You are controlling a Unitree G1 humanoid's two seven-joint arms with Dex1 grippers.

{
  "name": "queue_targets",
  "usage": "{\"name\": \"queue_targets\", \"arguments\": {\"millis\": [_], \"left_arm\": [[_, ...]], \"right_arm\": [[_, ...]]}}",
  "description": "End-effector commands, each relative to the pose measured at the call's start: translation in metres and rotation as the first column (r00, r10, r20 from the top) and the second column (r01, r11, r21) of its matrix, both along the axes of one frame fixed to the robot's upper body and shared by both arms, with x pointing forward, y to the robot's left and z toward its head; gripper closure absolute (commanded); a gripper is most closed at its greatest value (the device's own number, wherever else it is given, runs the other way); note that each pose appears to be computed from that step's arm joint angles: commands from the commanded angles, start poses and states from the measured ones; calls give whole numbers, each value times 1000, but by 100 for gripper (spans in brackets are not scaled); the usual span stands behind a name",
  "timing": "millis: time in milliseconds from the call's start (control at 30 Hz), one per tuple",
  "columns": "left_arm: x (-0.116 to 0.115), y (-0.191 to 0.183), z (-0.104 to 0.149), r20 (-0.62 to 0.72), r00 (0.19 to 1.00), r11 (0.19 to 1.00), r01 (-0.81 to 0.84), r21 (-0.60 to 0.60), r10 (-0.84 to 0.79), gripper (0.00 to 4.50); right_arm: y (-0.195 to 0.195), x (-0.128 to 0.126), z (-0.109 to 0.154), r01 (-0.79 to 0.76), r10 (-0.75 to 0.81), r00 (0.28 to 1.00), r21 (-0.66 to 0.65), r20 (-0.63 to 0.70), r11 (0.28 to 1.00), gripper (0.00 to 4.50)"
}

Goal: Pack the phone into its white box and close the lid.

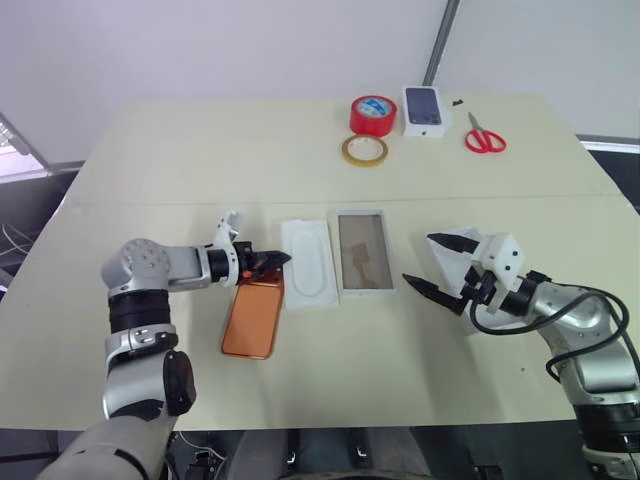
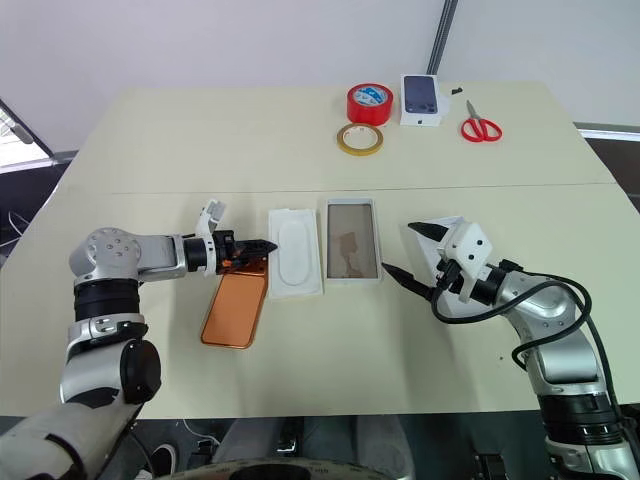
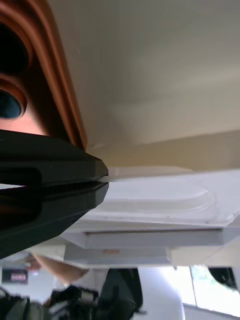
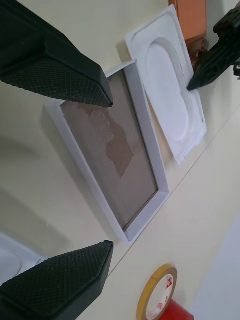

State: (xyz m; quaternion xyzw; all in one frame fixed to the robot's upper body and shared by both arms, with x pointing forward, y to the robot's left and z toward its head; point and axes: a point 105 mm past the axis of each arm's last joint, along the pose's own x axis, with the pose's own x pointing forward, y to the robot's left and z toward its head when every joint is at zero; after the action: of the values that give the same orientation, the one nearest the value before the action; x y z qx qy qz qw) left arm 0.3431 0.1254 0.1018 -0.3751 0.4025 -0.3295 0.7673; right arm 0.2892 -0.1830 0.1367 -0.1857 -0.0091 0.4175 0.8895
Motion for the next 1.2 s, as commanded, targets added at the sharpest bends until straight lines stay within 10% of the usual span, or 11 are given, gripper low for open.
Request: {"name": "queue_targets", "arguments": {"millis": [33,433,800,1133,1200], "left_arm": [[12,5,25,44,998,996,-46,-83,50,447],[25,15,52,134,988,996,-72,-61,80,447],[21,5,70,204,977,994,-46,-103,66,450],[9,-26,67,185,982,985,63,-162,-32,450],[6,-33,64,186,981,984,92,-153,-63,450]], "right_arm": [[24,-12,7,-129,129,992,11,4,992,0],[61,2,-15,-334,323,941,-139,-95,932,0],[69,2,-36,-452,412,889,-236,-200,861,444],[81,-25,-33,-502,471,863,-200,-186,841,444],[83,-31,-31,-521,486,844,-135,-224,843,388]]}}
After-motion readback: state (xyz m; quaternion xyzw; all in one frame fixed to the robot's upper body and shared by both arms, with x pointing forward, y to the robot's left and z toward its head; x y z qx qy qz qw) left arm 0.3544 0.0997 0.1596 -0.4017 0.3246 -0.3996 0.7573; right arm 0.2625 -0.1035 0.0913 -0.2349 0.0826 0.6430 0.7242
